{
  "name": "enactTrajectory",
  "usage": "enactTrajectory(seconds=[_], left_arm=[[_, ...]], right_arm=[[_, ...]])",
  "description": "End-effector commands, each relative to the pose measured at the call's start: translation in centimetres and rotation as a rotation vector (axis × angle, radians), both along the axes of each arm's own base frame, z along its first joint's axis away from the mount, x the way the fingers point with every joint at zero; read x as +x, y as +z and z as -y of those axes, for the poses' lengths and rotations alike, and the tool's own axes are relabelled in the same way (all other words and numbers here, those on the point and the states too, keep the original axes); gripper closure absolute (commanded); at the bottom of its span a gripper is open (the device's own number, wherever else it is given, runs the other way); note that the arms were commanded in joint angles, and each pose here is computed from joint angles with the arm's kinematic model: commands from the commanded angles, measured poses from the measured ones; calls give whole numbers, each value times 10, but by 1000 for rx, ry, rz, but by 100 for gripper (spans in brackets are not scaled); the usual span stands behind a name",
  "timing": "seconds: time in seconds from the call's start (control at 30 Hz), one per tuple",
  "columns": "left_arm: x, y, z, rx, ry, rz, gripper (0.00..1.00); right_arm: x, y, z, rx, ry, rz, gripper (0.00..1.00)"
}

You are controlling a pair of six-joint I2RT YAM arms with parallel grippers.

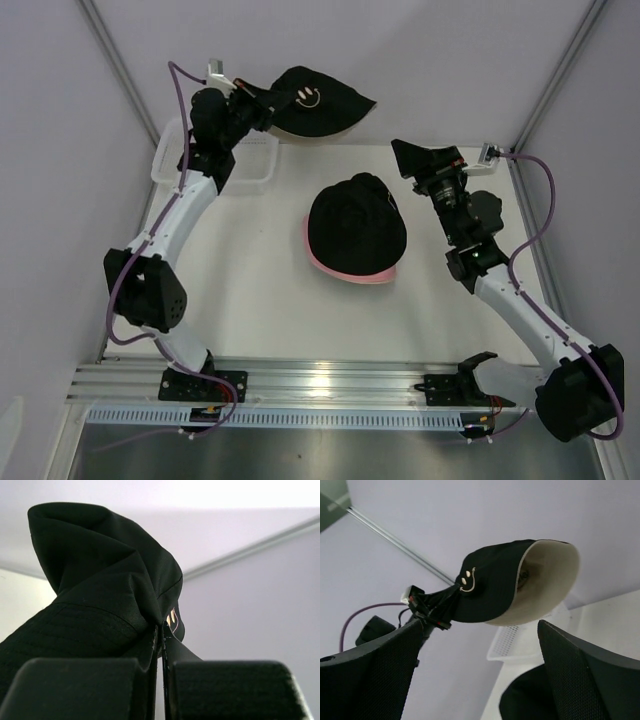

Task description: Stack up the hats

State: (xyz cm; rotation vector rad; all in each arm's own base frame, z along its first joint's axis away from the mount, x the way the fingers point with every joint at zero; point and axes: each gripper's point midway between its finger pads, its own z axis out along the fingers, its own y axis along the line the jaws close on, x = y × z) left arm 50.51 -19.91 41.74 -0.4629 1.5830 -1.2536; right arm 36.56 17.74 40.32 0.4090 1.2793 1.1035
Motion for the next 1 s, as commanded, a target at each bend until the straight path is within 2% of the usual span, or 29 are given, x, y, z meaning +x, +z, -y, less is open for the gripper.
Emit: enactTrajectory(seconds=[0.0,0.23,0.47,0.53,0.73,0.97], left_arm=[[-55,84,13,-79,-60,208,99],[-120,92,49,-57,-201,276,100],[-160,78,63,8,-256,287,99],[-159,61,60,60,-217,263,100],[-170,49,48,84,-157,283,99],[-189,47,56,132,-220,336,99]], right_arm=[[-12,39,3,142,-4,110,1],[-11,22,-14,224,50,62,1],[-14,27,-26,248,86,89,1],[-23,34,-28,262,99,113,1],[-49,40,-33,268,90,150,5],[-52,37,-39,255,92,150,13]])
